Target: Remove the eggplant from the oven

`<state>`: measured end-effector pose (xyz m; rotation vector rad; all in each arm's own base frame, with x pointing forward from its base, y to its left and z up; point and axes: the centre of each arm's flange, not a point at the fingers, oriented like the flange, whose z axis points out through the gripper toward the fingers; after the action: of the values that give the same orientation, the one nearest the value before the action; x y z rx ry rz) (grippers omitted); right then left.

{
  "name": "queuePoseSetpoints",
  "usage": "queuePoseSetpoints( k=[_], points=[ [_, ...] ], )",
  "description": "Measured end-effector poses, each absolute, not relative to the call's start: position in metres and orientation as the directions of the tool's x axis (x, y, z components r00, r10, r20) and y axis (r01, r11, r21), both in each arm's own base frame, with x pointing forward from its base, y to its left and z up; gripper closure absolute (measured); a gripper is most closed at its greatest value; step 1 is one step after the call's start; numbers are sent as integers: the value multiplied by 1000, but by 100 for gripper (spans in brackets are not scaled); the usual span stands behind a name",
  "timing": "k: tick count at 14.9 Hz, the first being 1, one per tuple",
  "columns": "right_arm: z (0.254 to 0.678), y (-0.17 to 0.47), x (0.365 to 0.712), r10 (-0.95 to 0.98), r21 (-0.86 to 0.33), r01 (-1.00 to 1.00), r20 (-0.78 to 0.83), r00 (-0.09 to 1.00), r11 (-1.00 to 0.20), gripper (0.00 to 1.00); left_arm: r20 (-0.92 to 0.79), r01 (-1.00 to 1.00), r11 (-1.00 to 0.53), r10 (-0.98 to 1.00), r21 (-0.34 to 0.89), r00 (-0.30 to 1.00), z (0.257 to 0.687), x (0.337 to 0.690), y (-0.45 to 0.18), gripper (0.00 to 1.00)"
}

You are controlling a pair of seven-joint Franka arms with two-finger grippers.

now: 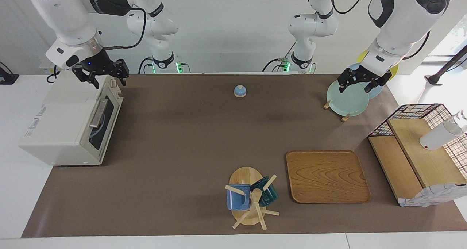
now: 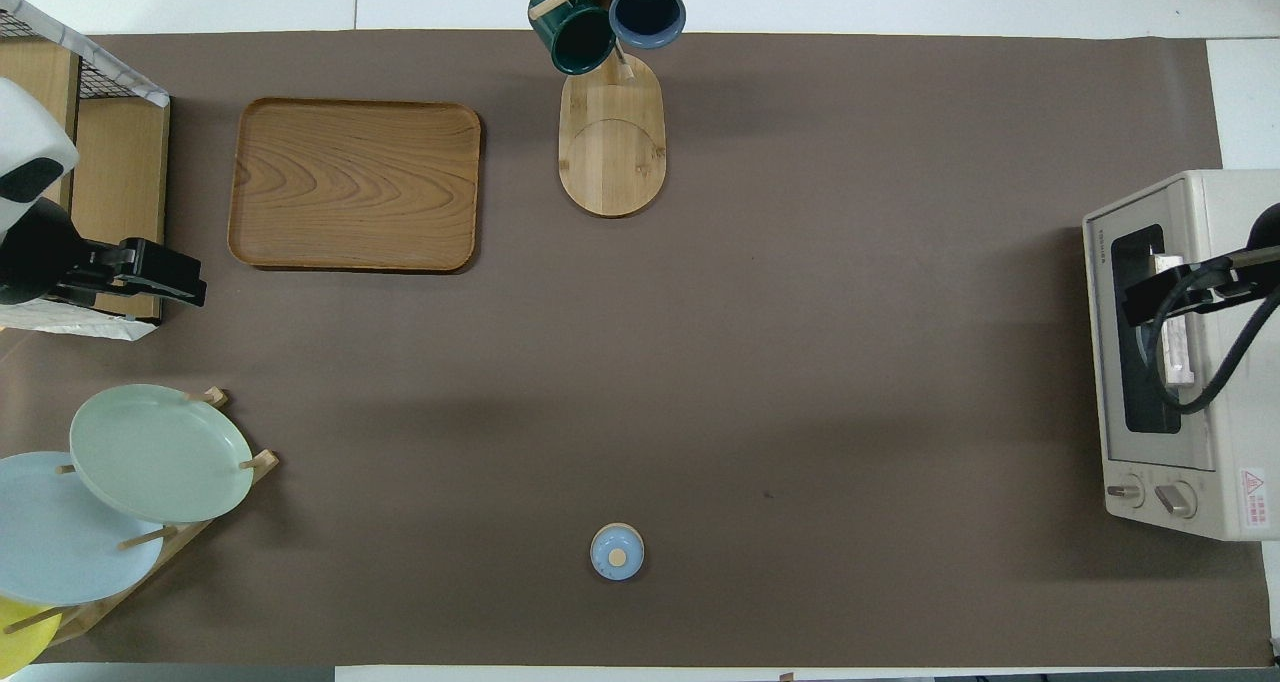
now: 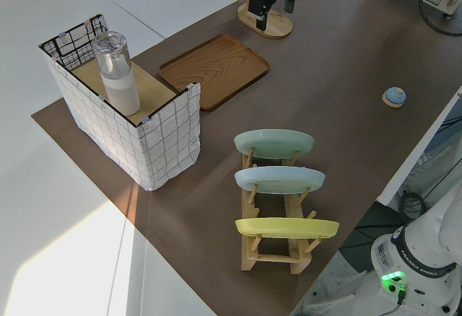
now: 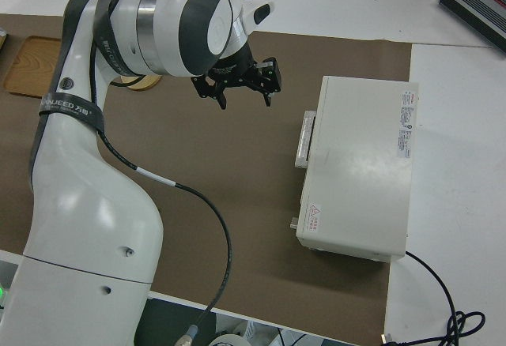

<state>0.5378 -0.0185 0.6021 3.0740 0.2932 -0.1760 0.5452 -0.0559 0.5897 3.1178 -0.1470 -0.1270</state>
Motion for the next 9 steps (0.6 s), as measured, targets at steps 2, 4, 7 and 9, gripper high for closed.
queuePoseSetpoints(
  k=[2, 4, 7, 9],
  points=[
    [596, -23, 539, 255, 34, 259, -102, 962, -965, 47, -80, -93, -995, -95, 22, 992, 590, 545, -56, 0],
    [589, -28, 539, 236, 43, 240, -77, 969, -970, 64, -80, -93, -995, -95, 22, 992, 590, 545, -56, 0],
    [568, -34, 534, 147, 93, 152, -63, 987, -984, 98, -80, -93, -995, -95, 22, 992, 590, 545, -56, 0],
    [547, -44, 530, 108, 117, 113, -53, 993, -987, 99, -80, -93, -995, -95, 22, 992, 590, 545, -56, 0]
  ],
)
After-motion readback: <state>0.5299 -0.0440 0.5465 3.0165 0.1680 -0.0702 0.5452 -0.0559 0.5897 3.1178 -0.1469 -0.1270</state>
